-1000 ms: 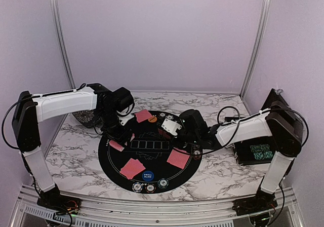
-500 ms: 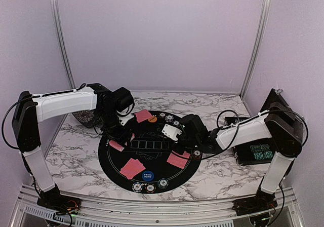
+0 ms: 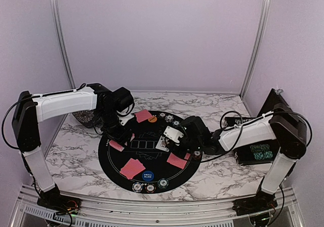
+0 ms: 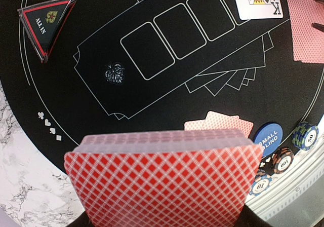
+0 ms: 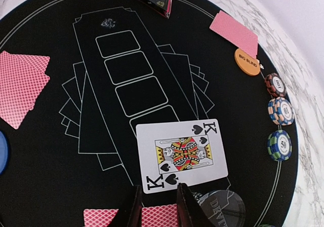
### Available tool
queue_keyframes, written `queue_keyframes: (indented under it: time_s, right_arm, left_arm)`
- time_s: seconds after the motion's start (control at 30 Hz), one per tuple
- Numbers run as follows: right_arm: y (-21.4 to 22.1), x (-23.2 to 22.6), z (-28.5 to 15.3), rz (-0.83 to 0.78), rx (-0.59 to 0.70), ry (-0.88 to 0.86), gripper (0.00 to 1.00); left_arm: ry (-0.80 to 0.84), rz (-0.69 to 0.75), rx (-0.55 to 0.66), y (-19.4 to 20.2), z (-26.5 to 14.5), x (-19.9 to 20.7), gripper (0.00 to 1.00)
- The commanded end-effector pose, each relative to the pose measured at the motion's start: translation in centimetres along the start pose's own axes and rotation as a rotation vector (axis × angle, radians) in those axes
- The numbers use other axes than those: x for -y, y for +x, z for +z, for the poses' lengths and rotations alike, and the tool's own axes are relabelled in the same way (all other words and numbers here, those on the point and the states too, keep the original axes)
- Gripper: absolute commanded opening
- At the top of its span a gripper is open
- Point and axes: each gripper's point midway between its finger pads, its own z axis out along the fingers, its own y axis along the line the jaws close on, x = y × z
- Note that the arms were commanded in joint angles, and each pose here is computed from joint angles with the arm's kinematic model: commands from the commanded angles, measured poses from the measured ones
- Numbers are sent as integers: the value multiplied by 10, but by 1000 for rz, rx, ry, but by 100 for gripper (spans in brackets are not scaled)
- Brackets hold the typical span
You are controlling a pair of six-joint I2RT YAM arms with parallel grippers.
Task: Distribute texas hold em gaming equipment
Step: Flop the poker card in the community card area.
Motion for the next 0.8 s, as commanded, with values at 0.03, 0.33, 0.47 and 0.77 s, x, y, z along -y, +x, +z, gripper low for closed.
queue_keyframes:
  time_s: [0.03,0.33,0.47,0.77]
  right_arm:
    - [-32,-5,-19,96,71,-58,27]
    - [-86,12,-48,394,210,-212,51]
    - [-109,19,-63,563,272,-324,59]
    - [-128,15,-50,909,213,-590,62]
  left_arm:
    - [8,6,31,-2,-11,-1,57]
    - [14,5,32,-1,-12,1,57]
    - [14,11,37,-3,-13,3,57]
    - [19,54,41,-11,-12,17,57]
